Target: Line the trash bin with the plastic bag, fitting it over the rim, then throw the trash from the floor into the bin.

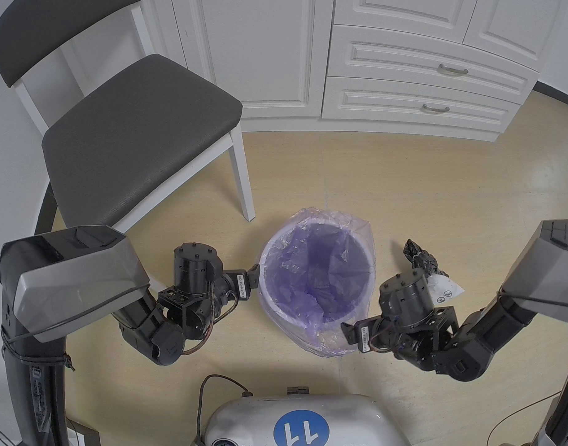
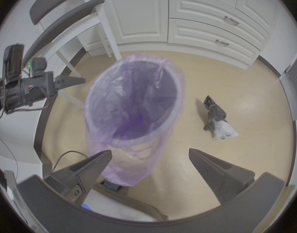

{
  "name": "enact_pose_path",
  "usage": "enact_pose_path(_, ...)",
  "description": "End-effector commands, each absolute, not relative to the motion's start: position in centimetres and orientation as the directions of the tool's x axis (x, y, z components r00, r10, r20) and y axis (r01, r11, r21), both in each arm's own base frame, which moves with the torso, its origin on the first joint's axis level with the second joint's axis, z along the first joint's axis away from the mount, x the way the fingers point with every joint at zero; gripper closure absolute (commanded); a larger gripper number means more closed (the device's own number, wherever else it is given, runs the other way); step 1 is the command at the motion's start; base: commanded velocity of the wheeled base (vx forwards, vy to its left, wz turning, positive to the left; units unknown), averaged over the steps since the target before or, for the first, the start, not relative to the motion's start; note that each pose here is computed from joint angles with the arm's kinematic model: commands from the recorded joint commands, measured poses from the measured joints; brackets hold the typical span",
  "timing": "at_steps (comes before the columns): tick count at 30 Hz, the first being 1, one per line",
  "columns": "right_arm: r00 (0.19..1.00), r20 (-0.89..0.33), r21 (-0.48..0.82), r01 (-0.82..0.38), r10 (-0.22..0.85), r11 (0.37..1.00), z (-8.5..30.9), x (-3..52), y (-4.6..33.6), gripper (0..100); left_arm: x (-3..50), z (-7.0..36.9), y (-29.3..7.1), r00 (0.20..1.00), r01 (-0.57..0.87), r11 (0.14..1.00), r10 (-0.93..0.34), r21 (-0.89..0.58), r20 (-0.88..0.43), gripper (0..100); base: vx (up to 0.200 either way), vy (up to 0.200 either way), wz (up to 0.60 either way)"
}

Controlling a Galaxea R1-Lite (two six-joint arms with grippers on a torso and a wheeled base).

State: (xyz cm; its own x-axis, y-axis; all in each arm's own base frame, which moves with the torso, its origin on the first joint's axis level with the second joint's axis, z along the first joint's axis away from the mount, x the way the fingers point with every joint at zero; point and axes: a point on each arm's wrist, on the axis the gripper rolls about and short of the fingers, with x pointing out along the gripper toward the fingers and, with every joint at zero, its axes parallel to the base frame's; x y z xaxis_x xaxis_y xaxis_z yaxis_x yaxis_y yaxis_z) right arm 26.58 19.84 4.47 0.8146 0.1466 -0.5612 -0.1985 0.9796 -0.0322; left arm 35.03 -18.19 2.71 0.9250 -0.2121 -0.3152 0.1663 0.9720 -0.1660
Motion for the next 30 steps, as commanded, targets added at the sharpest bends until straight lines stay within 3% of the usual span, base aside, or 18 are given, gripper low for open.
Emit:
enact_pose_path(1,0.837,-0.544,-0.073,-0.120,0.061,0.990,5.6,28.5,16.5,0,34.2,3.0,-17.8,0.929,0.169,0.971,-0.214,-0.171,-0.301,0,0.000,0.000,0.00)
enact_pose_path(5,0.813,-0.581,-0.100,-0.121,0.040,0.988,4.6,29.8,14.1,0,32.9,3.0,-17.6,0.927,0.181,0.968,-0.226,-0.172,-0.298,0,0.000,0.000,0.00)
enact_pose_path(10,0.784,-0.618,-0.099,-0.141,0.050,0.985,3.0,30.1,14.1,0,31.7,3.0,-17.3,0.933,0.193,0.964,-0.239,-0.185,-0.271,0,0.000,0.000,0.00)
enact_pose_path(30,0.811,-0.581,-0.116,-0.172,0.074,0.978,5.8,27.9,13.4,0,27.0,4.3,-19.4,0.903,0.316,0.930,-0.356,-0.189,-0.239,0,0.000,0.000,0.00)
